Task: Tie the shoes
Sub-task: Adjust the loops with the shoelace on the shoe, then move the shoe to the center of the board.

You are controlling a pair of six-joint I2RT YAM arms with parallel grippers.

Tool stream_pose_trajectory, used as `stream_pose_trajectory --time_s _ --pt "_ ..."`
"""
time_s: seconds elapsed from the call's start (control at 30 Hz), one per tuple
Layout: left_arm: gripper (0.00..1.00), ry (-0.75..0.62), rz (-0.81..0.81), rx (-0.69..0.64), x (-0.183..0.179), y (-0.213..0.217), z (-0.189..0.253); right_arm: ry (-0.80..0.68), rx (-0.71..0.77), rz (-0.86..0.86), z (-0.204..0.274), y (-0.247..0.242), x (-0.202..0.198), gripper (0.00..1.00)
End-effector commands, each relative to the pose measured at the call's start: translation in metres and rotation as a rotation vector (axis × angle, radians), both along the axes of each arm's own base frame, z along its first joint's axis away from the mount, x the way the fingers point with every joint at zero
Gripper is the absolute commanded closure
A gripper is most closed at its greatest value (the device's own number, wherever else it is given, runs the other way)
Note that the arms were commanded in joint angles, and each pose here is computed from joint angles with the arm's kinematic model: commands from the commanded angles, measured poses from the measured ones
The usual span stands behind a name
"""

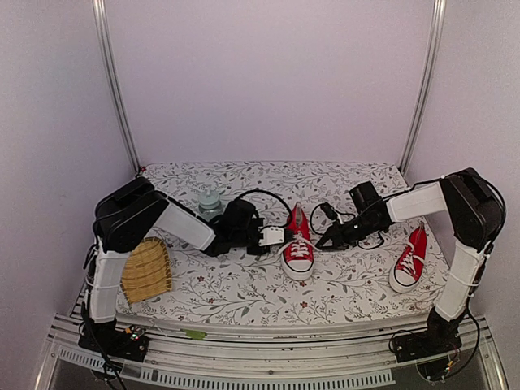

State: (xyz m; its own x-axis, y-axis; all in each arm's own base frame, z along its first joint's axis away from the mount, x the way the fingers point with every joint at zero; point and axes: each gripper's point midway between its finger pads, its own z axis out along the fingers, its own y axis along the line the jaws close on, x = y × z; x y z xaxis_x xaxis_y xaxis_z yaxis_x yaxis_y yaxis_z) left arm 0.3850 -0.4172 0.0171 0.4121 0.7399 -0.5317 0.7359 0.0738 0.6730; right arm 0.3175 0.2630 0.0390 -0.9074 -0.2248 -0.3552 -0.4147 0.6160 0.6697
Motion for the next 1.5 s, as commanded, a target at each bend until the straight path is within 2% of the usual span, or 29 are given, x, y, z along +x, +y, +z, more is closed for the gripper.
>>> stream_pose_trajectory --time_s 0.0,0.07,0.13,0.27,0.4,0.47,0.63,0.77,0.9,1.0,1.03,1.1,1.2,1.27,1.47 --pt "1.00 0.003 -0.026 -0.017 -0.008 0.001 0.018 -0.028 -0.011 0.011 0.007 -0.002 0.006 0.80" --pt "0.70 -0.019 -0.007 -0.019 -0.007 -0.001 0.027 -0.074 0.005 0.014 0.023 0.000 0.012 0.68" --pt "0.53 -0.045 0.014 -0.011 -0.007 0.002 0.035 -0.125 0.009 0.013 0.041 0.001 0.020 0.58" --pt "0.33 -0.077 0.061 0.006 -0.009 0.019 0.048 -0.191 -0.038 0.014 0.065 -0.003 0.031 0.52" --pt "0.25 -0.054 0.096 0.084 -0.018 0.044 0.042 -0.240 -0.139 -0.021 0.071 -0.013 0.048 0.47" --pt "0.23 -0.050 0.127 0.085 -0.020 0.055 0.049 -0.292 -0.186 -0.076 0.081 -0.016 0.070 0.46" --pt "0.21 0.007 0.279 -0.084 -0.008 0.072 0.095 -0.363 -0.227 -0.200 0.089 0.007 0.112 0.42" --pt "0.20 0.083 0.403 -0.217 -0.003 0.082 0.128 -0.379 -0.247 -0.233 0.075 0.037 0.122 0.35" --pt "0.20 0.156 0.410 -0.239 -0.019 0.089 0.135 -0.360 -0.312 -0.302 0.051 0.049 0.137 0.31" --pt "0.20 0.160 0.408 -0.255 -0.030 0.099 0.143 -0.372 -0.363 -0.332 0.036 0.054 0.142 0.29" --pt "0.20 0.154 0.406 -0.254 -0.033 0.103 0.145 -0.374 -0.386 -0.336 0.029 0.055 0.143 0.30" --pt "0.20 0.144 0.403 -0.261 -0.037 0.107 0.152 -0.361 -0.412 -0.339 0.017 0.056 0.145 0.40" --pt "0.20 0.167 0.416 -0.273 -0.040 0.109 0.158 -0.354 -0.406 -0.363 0.016 0.058 0.147 0.81" --pt "0.20 0.193 0.423 -0.266 -0.045 0.112 0.158 -0.375 -0.390 -0.399 0.026 0.059 0.151 0.97" --pt "0.20 0.201 0.449 -0.211 -0.052 0.127 0.163 -0.517 -0.263 -0.556 0.082 0.072 0.196 0.99"
